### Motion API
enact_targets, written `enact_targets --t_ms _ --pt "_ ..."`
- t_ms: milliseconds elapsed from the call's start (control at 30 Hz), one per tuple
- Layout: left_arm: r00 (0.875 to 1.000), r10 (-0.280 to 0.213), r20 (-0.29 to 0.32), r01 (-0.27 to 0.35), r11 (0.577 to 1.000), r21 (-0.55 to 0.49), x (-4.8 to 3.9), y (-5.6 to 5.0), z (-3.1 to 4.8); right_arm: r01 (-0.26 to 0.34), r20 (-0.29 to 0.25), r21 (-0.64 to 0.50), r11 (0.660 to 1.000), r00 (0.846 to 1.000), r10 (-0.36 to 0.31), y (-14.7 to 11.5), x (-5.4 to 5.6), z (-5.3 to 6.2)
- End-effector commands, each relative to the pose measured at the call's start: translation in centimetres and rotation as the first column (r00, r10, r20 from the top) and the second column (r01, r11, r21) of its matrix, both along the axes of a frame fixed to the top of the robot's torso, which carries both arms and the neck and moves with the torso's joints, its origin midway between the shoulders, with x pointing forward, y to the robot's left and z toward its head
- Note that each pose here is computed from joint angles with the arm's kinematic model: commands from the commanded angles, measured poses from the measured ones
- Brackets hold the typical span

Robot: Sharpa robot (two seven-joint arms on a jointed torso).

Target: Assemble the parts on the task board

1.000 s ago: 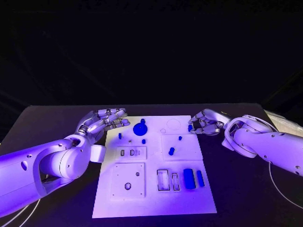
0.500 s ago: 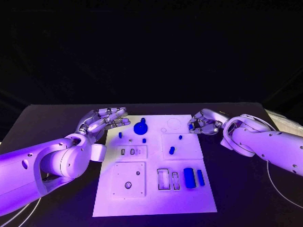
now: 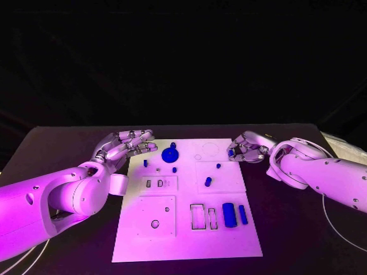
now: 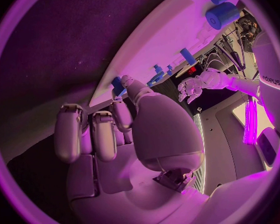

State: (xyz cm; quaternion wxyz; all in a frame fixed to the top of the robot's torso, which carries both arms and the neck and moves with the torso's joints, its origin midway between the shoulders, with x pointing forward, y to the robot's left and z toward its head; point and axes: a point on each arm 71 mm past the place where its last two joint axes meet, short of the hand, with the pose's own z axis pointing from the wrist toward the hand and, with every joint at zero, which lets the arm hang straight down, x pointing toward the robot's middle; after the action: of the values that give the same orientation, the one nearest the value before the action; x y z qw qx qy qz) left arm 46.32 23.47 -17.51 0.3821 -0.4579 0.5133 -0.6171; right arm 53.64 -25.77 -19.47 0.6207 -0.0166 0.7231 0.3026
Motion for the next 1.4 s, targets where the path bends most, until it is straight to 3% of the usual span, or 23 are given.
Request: enact_targets --t_ms 33,200,333,500,667,967,1400 --pt "1.000 -0.018 0.012 0.018 1.000 -0.006 -0.09 -0.2 0.14 0.018 0.017 0.018 1.000 1.000 -0.018 0.2 -0.1 0.2" --pt "1.000 -0.017 0.011 0.017 1.000 -0.005 -0.09 -0.1 0.14 0.024 0.025 0.063 0.998 0.999 -0.026 1.0 -0.6 1.0" --pt "1.000 -0.015 0.011 0.015 1.000 -0.004 -0.09 0.0 0.14 0.015 0.028 0.110 0.994 0.999 -0.019 1.9 -1.1 2.3" --pt "1.000 -0.012 0.011 0.012 1.000 -0.002 0.01 0.0 0.10 -0.021 0.034 0.154 0.988 0.999 0.016 3.9 -2.0 3.7" --pt "1.000 -0.007 0.011 0.007 1.000 -0.002 0.18 0.1 0.02 -0.070 0.019 0.181 0.981 0.998 0.068 6.9 -2.7 4.1" --pt "1.000 0.005 0.010 -0.005 1.000 -0.002 0.55 0.3 -0.14 -0.173 -0.003 0.132 0.976 0.985 0.175 13.9 -4.6 3.0" --pt "1.000 0.022 0.015 -0.022 1.000 0.003 0.82 0.8 -0.21 -0.150 -0.027 0.037 0.988 0.988 0.151 18.6 -6.3 -0.2"
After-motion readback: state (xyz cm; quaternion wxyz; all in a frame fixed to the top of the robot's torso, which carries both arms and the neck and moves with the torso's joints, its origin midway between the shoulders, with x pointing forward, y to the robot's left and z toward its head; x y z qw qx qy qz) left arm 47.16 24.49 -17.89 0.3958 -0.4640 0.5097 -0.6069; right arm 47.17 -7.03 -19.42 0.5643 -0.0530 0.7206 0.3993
